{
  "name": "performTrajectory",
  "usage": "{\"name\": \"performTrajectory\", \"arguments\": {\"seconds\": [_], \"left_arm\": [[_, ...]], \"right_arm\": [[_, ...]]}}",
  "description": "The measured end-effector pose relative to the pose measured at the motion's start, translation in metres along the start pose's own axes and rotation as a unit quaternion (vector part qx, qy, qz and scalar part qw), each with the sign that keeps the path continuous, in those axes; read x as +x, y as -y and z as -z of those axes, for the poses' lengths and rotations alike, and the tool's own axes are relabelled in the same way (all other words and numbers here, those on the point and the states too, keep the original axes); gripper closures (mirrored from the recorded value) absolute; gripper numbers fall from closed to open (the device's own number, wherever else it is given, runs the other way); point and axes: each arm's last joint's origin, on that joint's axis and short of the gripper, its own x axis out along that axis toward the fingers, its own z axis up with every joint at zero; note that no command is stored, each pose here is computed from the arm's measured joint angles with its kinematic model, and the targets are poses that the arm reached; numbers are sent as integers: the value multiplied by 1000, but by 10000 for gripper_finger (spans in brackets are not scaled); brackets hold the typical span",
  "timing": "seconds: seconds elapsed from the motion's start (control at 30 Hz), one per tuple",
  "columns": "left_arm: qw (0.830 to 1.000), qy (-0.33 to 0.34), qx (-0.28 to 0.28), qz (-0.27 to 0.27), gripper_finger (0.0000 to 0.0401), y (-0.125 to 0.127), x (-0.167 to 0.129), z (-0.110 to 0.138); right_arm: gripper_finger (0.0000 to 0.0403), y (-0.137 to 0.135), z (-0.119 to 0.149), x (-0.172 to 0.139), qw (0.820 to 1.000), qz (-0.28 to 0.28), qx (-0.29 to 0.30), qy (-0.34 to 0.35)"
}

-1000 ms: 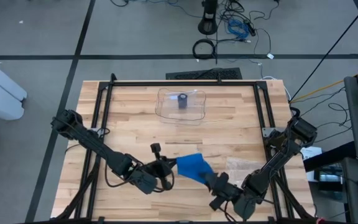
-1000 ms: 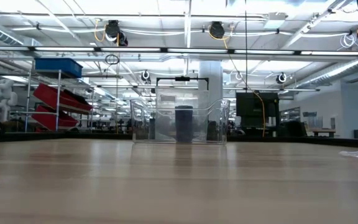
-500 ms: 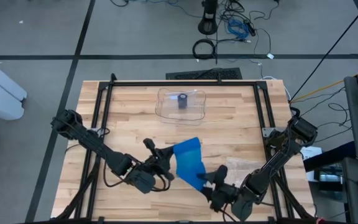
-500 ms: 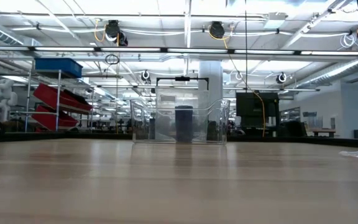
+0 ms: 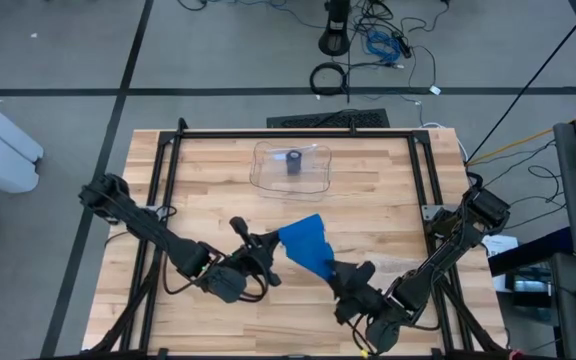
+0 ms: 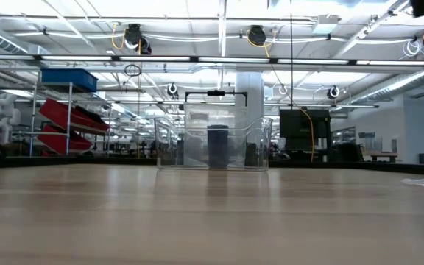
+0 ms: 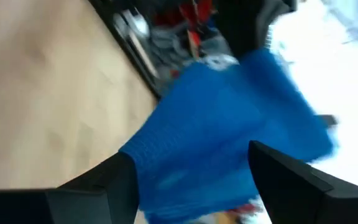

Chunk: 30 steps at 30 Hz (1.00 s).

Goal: Roll bandage
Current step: Roll the blue bandage

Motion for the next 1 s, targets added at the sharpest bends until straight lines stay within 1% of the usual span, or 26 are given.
{"name": "performTrajectory", "arguments": {"seconds": [0.07,0.17,0.2,0.23,0.27,0.3,0.37,0.4,0.47,0.53,0.57,0.6,0.67,0.73,0.77,0.83,0.93,1.0], "left_arm": [[1000,1,-4,0,395,-2,-1,-1],[1000,0,-10,-6,395,-2,-1,-1],[1000,-1,-10,-9,395,-2,-1,-1],[1000,0,-12,-9,395,-2,-1,-1],[1000,1,-14,-5,395,-2,-1,-1],[1000,3,-20,8,395,-2,-1,-1],[999,5,-27,40,395,0,-1,-1],[998,6,-29,51,395,1,0,-1],[998,4,-27,64,395,1,1,0],[998,1,-22,65,395,1,2,2],[998,0,-20,65,395,1,2,2],[998,0,-19,65,395,0,2,2],[998,-6,-13,69,395,-3,1,3],[996,-21,-11,83,395,-7,-2,6],[996,-29,-12,86,395,-9,-3,11],[995,-48,-12,87,395,-14,-5,20],[994,-64,-28,85,395,-23,-9,30],[993,-67,-22,90,395,-27,-11,36]], "right_arm": [[140,-2,-2,0,997,-41,61,29],[140,-6,-4,-1,983,-109,136,65],[140,-7,-5,-1,977,-130,149,74],[140,-8,-5,-1,976,-138,150,77],[140,-8,-4,-1,980,-130,133,73],[140,-8,-2,-1,987,-107,103,62],[140,-6,3,-3,998,-38,44,20],[140,-5,6,-3,1000,-6,21,-1],[140,-4,8,-4,999,32,-1,-25],[140,-4,8,-6,999,34,8,-24],[140,-4,7,-7,999,32,27,-21],[140,-4,7,-8,998,30,60,-18],[140,-4,7,-9,987,35,153,-15],[142,-3,8,-9,962,50,268,-15],[144,-4,8,-6,950,48,308,-15],[152,-6,10,4,939,9,345,-15],[165,-9,15,19,923,-44,380,-30],[173,-12,21,30,913,-86,397,-49]]}}
